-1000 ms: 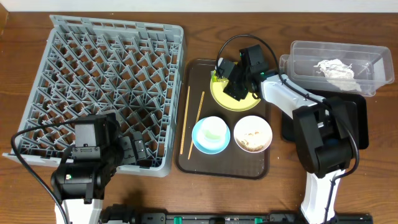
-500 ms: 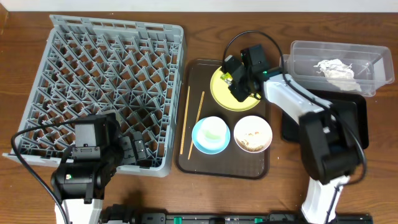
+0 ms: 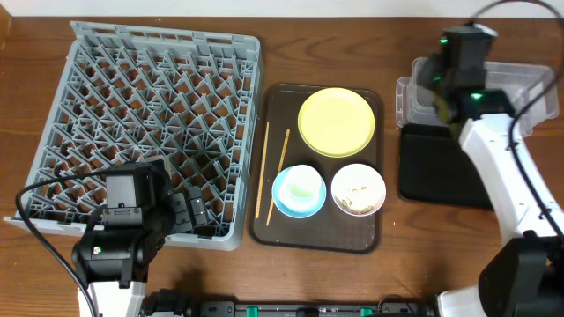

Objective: Sort waste into correct bins and load items into the dishwasher
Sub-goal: 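Grasp the green snack wrapper and drop it into the clear bin, then grasp the pink rice bowl with the right gripper and lift it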

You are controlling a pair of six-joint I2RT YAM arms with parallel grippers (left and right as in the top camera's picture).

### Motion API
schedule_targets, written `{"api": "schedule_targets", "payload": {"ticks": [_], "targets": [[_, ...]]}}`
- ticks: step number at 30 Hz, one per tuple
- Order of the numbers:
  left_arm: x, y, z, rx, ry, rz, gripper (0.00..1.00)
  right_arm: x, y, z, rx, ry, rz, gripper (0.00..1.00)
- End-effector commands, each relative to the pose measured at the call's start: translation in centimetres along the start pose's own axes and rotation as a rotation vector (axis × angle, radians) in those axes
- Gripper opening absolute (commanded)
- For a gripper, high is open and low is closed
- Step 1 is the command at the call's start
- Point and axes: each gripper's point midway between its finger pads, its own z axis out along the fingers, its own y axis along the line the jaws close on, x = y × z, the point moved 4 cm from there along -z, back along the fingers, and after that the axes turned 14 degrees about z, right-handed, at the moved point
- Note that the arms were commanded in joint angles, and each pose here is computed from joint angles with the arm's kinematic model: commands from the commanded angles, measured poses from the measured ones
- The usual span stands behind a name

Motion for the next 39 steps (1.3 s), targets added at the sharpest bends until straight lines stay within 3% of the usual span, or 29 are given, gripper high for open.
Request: {"api": "schedule_targets", "payload": {"ticks": [1,3,4,7,9,10,15,18,22,31,39], "targets": [[-0.5,0.0,-0.5,0.001,-0.019,-0.003,0.99,-1.3,-2.7,1.7,0.095,-0.041,0.242,0.01],[-0.5,0.0,-0.5,0.001,-0.019,-0.003,0.99,-1.4,-3.6,2.7,0.105,-0.022,0.296,0.01],[-0.5,0.0,-0.5,0.001,-0.019,-0.003,0.99,-1.5,-3.9,3.2,0.092,-0.005,0.313,0.15],[-0.5,0.0,-0.5,0.001,-0.019,-0.003,0.99,-1.8,-4.0,3.8,0.066,0.013,0.32,0.33],[-0.5,0.0,-0.5,0.001,-0.019,-0.004,0.99,-2.0,-4.2,3.8,0.061,0.016,0.324,0.53],[-0.5,0.0,-0.5,0.001,-0.019,-0.003,0.99,-2.1,-4.2,3.8,0.056,0.015,0.314,0.56],[-0.5,0.0,-0.5,0.001,-0.019,-0.003,0.99,-2.2,-2.0,1.8,-0.101,0.086,0.087,0.49],[-0.5,0.0,-0.5,0.001,-0.019,-0.003,0.99,-0.5,0.8,-2.4,-0.366,0.247,-0.131,0.59],[-0.5,0.0,-0.5,0.001,-0.019,-0.003,0.99,2.8,1.5,-7.6,-0.556,0.447,-0.277,0.61],[-0.5,0.0,-0.5,0.001,-0.02,-0.003,0.99,13.7,-1.4,-13.4,-0.495,0.873,-0.606,0.64],[-0.5,0.0,-0.5,0.001,-0.019,-0.003,0.99,21.8,-3.9,-12.9,-0.341,0.906,-0.885,0.58]]}}
